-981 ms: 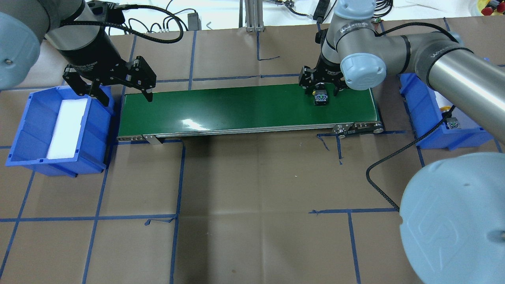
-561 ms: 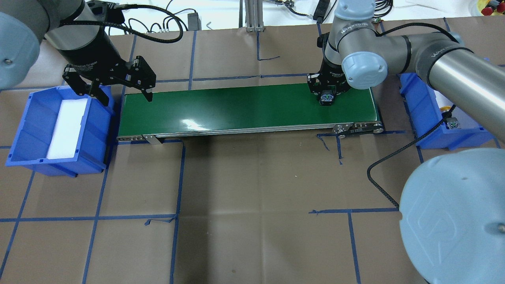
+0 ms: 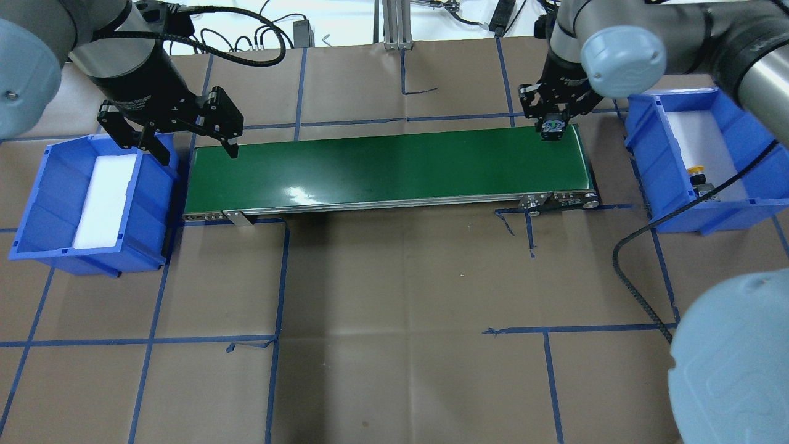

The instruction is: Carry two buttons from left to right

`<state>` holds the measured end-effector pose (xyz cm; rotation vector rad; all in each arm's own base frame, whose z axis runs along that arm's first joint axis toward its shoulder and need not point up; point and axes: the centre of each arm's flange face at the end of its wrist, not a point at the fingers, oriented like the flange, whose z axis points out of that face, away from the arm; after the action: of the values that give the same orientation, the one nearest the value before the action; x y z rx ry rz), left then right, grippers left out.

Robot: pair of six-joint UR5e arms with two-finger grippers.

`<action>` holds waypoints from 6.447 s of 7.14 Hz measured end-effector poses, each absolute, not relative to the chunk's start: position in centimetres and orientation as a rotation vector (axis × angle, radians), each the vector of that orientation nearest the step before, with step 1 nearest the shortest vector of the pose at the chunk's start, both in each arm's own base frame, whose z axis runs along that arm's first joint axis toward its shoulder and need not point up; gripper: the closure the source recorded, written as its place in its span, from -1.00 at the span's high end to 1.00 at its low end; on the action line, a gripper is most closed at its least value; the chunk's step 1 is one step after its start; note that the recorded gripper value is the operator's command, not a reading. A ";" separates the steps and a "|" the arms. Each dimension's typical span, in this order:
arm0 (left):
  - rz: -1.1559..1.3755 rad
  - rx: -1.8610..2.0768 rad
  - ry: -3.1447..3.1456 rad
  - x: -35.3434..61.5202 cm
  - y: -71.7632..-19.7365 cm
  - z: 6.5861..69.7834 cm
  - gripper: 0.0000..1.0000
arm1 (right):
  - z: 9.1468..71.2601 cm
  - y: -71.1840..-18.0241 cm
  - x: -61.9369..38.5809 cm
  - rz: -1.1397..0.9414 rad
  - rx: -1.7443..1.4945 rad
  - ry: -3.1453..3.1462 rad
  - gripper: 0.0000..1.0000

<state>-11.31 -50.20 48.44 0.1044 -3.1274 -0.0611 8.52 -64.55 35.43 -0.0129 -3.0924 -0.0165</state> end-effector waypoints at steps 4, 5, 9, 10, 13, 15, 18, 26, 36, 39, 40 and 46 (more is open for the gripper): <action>-0.061 0.105 -3.128 -11.3 -50.2 48.5 1.00 | 39.5 -63.8 -13.8 0.079 0.182 -3.098 -0.90; -0.061 0.105 -3.129 -11.3 -50.3 48.4 1.00 | 38.0 -64.5 -16.5 0.115 0.197 -3.098 -0.90; -0.061 0.103 -3.128 -11.3 -50.3 48.4 1.00 | 31.2 -66.5 -18.9 0.092 0.237 -3.115 -0.90; -0.061 0.103 -3.127 -11.3 -50.3 48.4 1.00 | 29.4 -66.8 -19.2 0.060 0.240 -3.128 -0.90; -0.062 0.104 -3.127 -11.3 -50.3 48.4 1.00 | 25.4 -67.3 -20.0 -0.018 0.233 -3.159 -0.88; -0.065 0.104 -3.127 -11.3 -50.4 48.3 1.00 | 24.1 -67.2 -20.9 -0.044 0.213 -3.170 -0.75; -0.066 0.104 -3.127 -11.3 -50.4 48.3 1.00 | 23.5 -67.3 -21.2 -0.052 0.202 -3.175 0.37; -0.060 0.103 -3.127 -11.4 -50.3 48.5 1.00 | 29.0 -66.9 -19.9 0.075 0.211 -3.167 0.99; -0.061 0.103 -3.127 -11.3 -50.4 48.4 1.00 | 47.8 -52.8 4.9 0.199 -0.011 -3.158 1.00; -0.061 0.102 -3.127 -11.4 -50.5 48.4 1.00 | 50.1 -46.7 13.6 0.202 0.023 -3.170 1.00; -0.061 0.103 -3.127 -11.4 -50.5 48.4 1.00 | 50.0 -46.2 14.5 0.194 0.025 -3.172 1.00; -0.059 0.104 -3.129 -11.3 -50.5 48.5 1.00 | 49.1 -45.8 15.0 0.153 0.027 -3.176 1.00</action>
<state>-11.31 -50.48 48.49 0.1037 -3.1287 -0.0593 14.98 -45.83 49.07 0.0272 -3.1762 0.1535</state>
